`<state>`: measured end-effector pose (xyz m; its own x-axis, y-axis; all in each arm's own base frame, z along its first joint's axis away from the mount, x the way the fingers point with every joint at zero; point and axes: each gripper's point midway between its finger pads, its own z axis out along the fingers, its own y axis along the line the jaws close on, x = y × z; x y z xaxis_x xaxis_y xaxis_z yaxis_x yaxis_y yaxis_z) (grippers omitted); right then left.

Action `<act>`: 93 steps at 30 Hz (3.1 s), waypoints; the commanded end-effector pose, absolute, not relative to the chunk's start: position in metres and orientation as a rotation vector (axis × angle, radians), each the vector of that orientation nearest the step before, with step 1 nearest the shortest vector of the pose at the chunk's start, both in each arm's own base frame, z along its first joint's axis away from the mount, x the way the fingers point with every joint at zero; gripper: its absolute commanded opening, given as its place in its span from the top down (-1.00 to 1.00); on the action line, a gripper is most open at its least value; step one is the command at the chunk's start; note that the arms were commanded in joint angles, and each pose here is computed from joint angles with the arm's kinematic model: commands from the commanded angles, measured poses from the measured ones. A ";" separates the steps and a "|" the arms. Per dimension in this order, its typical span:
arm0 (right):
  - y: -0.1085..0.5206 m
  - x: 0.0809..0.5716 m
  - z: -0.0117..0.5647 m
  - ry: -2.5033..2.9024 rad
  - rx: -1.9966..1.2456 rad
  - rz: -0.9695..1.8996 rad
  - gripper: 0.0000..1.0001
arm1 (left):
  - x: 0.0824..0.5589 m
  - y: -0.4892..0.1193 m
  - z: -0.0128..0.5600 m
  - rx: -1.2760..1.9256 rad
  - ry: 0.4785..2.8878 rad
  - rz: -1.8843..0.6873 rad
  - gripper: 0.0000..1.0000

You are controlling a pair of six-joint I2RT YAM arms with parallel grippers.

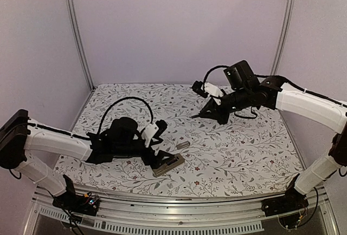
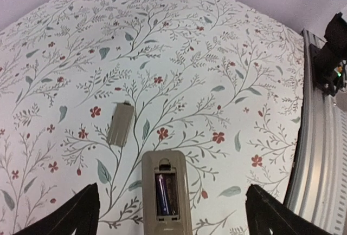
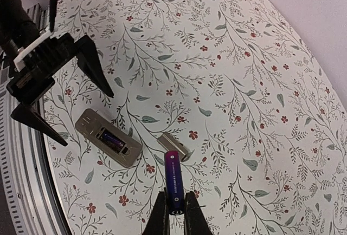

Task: Load the batteries into the remote control
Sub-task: Hold the remote control without batteries at the center of the board, then place the battery in the battery compartment.

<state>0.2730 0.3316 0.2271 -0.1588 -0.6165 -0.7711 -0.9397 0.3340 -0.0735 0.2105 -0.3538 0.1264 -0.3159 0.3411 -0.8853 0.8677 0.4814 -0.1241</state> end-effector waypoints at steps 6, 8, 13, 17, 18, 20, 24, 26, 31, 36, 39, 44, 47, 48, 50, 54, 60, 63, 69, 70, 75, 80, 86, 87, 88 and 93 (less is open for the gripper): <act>0.280 0.268 0.170 2.605 -0.986 0.386 1.00 | 0.185 -0.318 0.042 1.123 2.201 -0.553 -0.89; 0.277 0.271 0.169 2.619 -0.923 0.371 1.00 | 0.173 -0.315 0.030 1.165 2.237 -0.565 -0.98; 0.278 0.268 0.166 2.609 -0.918 0.400 1.00 | 0.159 -0.322 0.024 1.255 2.163 -0.606 -0.99; 0.287 0.266 0.165 2.591 -0.946 0.459 1.00 | 0.168 -0.320 0.018 1.235 2.152 -0.547 -0.99; 0.289 0.267 0.166 2.579 -0.950 0.474 1.00 | 0.169 -0.320 0.018 1.231 2.148 -0.542 -0.99; 0.293 0.268 0.168 2.557 -0.965 0.494 1.00 | 0.173 -0.319 0.015 1.229 2.136 -0.525 -0.99; 0.303 0.267 0.170 2.526 -1.010 0.553 1.00 | 0.189 -0.312 0.009 1.186 2.143 -0.459 -0.85; 0.306 0.269 0.171 2.516 -1.020 0.562 1.00 | 0.190 -0.312 0.009 1.193 2.134 -0.466 -0.78; 0.312 0.267 0.168 2.468 -1.107 0.589 1.00 | 0.189 -0.313 0.011 1.258 2.047 -0.481 -0.43; 0.321 0.266 0.165 2.407 -1.191 0.625 1.00 | 0.191 -0.308 0.004 1.340 1.935 -0.488 -0.11; 0.330 0.263 0.162 2.359 -1.250 0.688 1.00 | 0.185 -0.314 0.007 1.411 1.867 -0.569 0.01; 0.356 0.249 0.142 2.163 -1.431 0.741 1.00 | 0.169 -0.324 0.018 1.608 1.577 -0.629 0.13; 0.377 0.242 0.133 2.022 -1.547 0.714 1.00 | 0.171 -0.325 0.017 1.627 1.576 -0.671 0.13; 0.381 0.240 0.131 1.996 -1.577 0.703 1.00 | 0.171 -0.325 0.017 1.634 1.571 -0.683 0.13; 0.382 0.237 0.120 1.987 -1.623 0.677 1.00 | 0.171 -0.324 0.017 1.640 1.566 -0.686 0.13; 0.382 0.212 0.099 1.942 -1.742 0.629 1.00 | 0.171 -0.324 0.015 1.645 1.577 -0.683 0.11; 0.385 0.184 0.080 1.924 -1.835 0.656 1.00 | 0.176 -0.327 0.010 1.645 1.648 -0.682 -0.07; 0.384 0.183 0.075 1.921 -1.841 0.647 1.00 | 0.176 -0.327 0.012 1.647 1.637 -0.682 -0.39; 0.383 0.187 0.067 1.939 -1.843 0.610 1.00 | 0.178 -0.326 0.016 1.624 1.659 -0.673 -0.55; 0.382 0.187 0.066 1.944 -1.842 0.602 1.00 | 0.178 -0.326 0.016 1.617 1.672 -0.672 -0.55; 0.381 0.192 0.062 1.940 -1.847 0.558 1.00 | 0.181 -0.322 0.017 1.550 1.741 -0.672 -0.49; 0.378 0.194 0.056 1.913 -1.898 0.512 1.00 | 0.181 -0.321 0.017 1.526 1.754 -0.679 -0.35; 0.372 0.188 0.051 1.903 -1.940 0.512 1.00 | 0.179 -0.319 0.016 1.527 1.739 -0.681 -0.33; 0.372 0.188 0.050 1.899 -1.947 0.510 1.00 | 0.179 -0.319 0.016 1.525 1.741 -0.683 -0.32; 0.372 0.187 0.049 1.897 -1.956 0.507 1.00 | 0.179 -0.319 0.016 1.524 1.740 -0.683 -0.31; 0.367 0.183 0.045 1.868 -2.032 0.467 1.00 | 0.179 -0.319 0.015 1.519 1.744 -0.681 -0.25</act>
<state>0.1906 0.3761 0.0591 0.0351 -0.8548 -0.5178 -0.9993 -0.0236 -0.0287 0.1770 -0.3202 0.0124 -0.0479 0.6177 -0.7849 0.9866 0.1521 0.0596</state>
